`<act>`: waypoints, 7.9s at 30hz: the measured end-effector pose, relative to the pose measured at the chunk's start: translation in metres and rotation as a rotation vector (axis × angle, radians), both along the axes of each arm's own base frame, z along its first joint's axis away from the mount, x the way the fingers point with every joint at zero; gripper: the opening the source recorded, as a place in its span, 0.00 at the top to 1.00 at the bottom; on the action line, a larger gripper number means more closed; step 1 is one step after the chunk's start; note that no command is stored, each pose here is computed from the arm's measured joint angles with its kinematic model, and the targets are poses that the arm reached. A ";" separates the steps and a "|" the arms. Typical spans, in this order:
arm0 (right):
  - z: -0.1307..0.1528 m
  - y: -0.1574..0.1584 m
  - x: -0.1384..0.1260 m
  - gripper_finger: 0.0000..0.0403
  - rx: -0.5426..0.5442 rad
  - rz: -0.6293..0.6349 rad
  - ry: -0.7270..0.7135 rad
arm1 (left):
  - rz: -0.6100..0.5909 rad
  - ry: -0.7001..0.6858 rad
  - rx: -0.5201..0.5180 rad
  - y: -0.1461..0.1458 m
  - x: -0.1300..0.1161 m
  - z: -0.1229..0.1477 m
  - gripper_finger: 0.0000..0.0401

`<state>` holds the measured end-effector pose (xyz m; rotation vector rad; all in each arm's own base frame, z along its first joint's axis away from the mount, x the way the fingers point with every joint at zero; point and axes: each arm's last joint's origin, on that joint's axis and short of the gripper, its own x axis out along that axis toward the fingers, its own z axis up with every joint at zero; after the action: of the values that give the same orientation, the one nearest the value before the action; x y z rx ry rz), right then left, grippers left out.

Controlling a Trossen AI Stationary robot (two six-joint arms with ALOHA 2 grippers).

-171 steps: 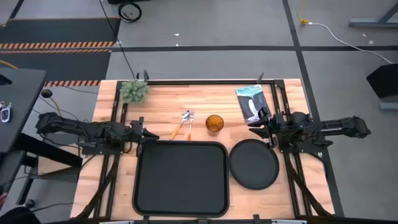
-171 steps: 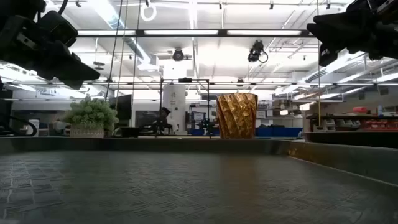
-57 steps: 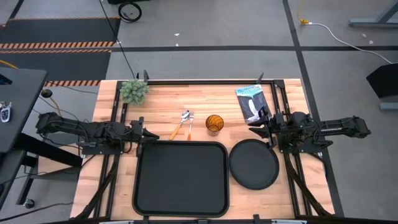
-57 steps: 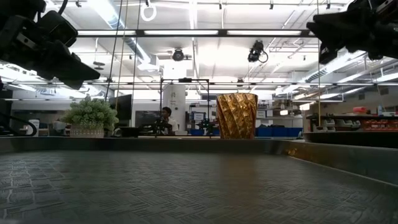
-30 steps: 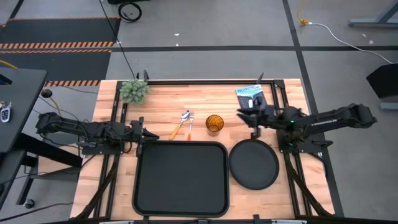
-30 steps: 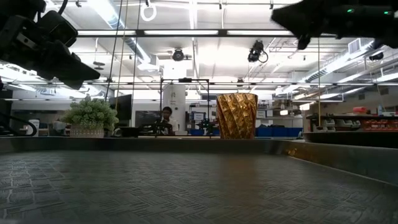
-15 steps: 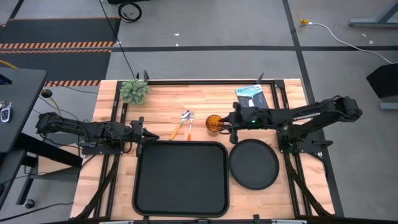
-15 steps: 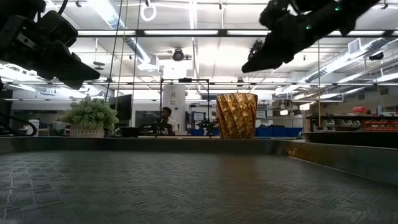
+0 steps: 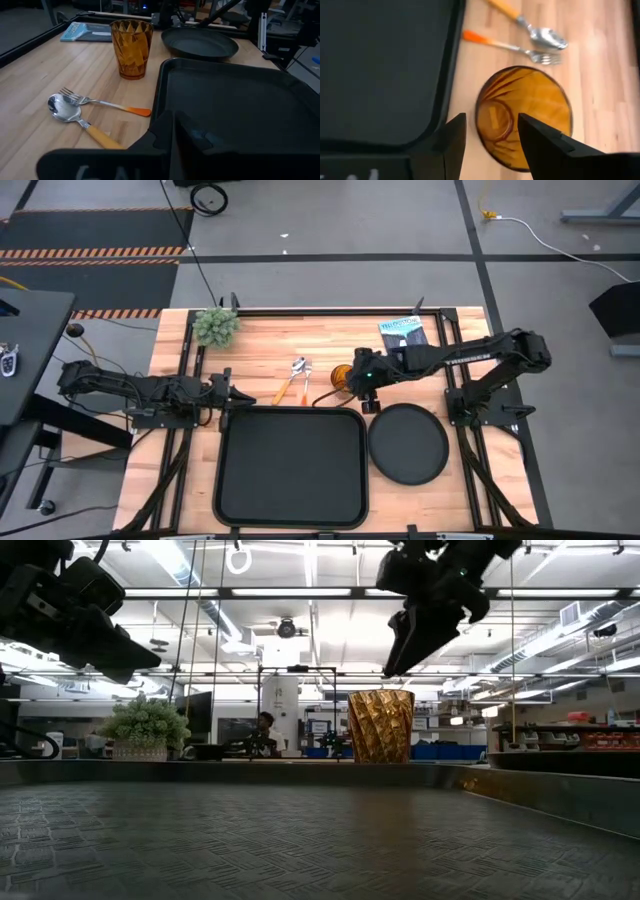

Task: Pick and place plate/cup/fork/spoon on tray
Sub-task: Put the orange cup on the black tray, then put the black plate on the black tray

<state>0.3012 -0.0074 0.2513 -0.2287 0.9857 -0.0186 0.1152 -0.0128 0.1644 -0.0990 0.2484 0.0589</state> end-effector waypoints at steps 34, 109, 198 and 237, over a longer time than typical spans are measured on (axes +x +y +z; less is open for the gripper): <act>-0.020 0.003 0.035 0.81 -0.096 0.098 0.303 | 0.000 0.000 0.000 0.000 0.000 0.000 0.93; 0.030 0.110 0.018 0.49 0.096 0.183 0.316 | 0.000 0.000 0.000 0.000 0.000 0.000 0.93; -0.091 0.251 -0.010 0.58 0.069 -0.854 0.522 | 0.000 0.000 0.000 0.000 0.000 0.000 0.93; -0.111 0.265 -0.032 0.90 0.094 -0.869 0.542 | 0.000 0.000 0.000 0.000 0.000 0.000 0.93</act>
<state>0.2696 0.2573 0.1407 0.3144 1.5593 -0.7337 0.1152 -0.0128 0.1644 -0.0990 0.2484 0.0589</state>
